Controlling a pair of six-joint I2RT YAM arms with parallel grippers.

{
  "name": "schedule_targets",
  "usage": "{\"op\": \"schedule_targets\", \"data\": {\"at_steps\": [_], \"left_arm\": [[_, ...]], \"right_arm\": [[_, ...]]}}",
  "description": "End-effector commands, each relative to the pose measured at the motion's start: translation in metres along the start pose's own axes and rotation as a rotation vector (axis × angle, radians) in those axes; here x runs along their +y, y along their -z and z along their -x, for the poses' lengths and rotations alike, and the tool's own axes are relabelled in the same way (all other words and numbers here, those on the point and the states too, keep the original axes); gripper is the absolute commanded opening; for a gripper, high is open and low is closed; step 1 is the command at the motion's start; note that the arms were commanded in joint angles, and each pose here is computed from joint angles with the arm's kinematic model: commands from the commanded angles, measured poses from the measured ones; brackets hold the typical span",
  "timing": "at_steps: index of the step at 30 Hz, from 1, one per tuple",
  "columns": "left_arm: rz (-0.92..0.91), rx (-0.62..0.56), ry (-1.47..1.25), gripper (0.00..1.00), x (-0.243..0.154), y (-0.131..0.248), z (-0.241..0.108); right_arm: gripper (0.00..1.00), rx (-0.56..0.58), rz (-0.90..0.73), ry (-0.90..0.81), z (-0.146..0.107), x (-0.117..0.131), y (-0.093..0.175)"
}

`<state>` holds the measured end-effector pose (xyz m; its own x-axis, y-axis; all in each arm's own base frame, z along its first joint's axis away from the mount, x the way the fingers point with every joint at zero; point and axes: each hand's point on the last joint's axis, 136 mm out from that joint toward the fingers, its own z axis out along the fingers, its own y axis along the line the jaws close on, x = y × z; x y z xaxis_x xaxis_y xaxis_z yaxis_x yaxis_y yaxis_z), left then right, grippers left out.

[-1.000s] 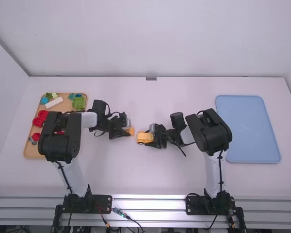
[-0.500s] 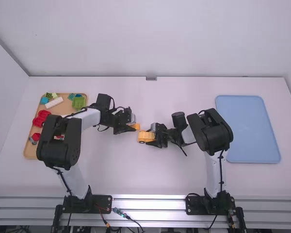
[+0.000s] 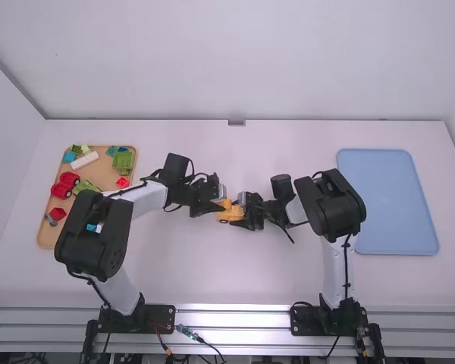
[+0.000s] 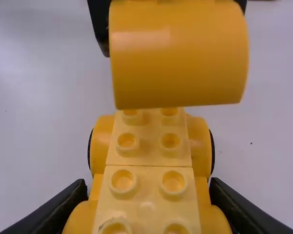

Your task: Assemble lego blocks to make yellow taxi

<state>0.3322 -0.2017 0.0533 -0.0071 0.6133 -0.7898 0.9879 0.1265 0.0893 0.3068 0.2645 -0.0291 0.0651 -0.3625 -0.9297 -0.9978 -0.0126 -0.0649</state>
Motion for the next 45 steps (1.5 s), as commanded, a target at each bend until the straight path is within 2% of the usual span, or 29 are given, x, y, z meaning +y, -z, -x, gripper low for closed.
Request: {"op": "schedule_targets", "data": {"at_steps": [1, 6, 11, 23, 45], "left_arm": [[-0.016, -0.025, 0.022, 0.02, -0.007, 0.002, 0.005], [-0.039, -0.033, 0.010, 0.02, -0.015, -0.003, 0.005], [-0.056, -0.040, -0.027, 0.02, -0.026, -0.014, 0.008], [0.013, -0.030, -0.001, 0.02, -0.023, -0.020, -0.003], [-0.062, -0.077, 0.026, 0.02, -0.028, -0.037, -0.006]], "right_arm": [[0.63, 0.029, 0.005, 0.002, -0.010, 0.007, -0.002], [0.59, 0.028, 0.013, 0.011, -0.009, 0.009, -0.005], [0.52, 0.028, 0.015, 0.005, -0.008, 0.008, -0.006], [0.50, 0.021, 0.086, 0.010, -0.005, 0.012, -0.007], [0.49, 0.012, 0.082, 0.023, -0.005, 0.015, -0.007]]}}
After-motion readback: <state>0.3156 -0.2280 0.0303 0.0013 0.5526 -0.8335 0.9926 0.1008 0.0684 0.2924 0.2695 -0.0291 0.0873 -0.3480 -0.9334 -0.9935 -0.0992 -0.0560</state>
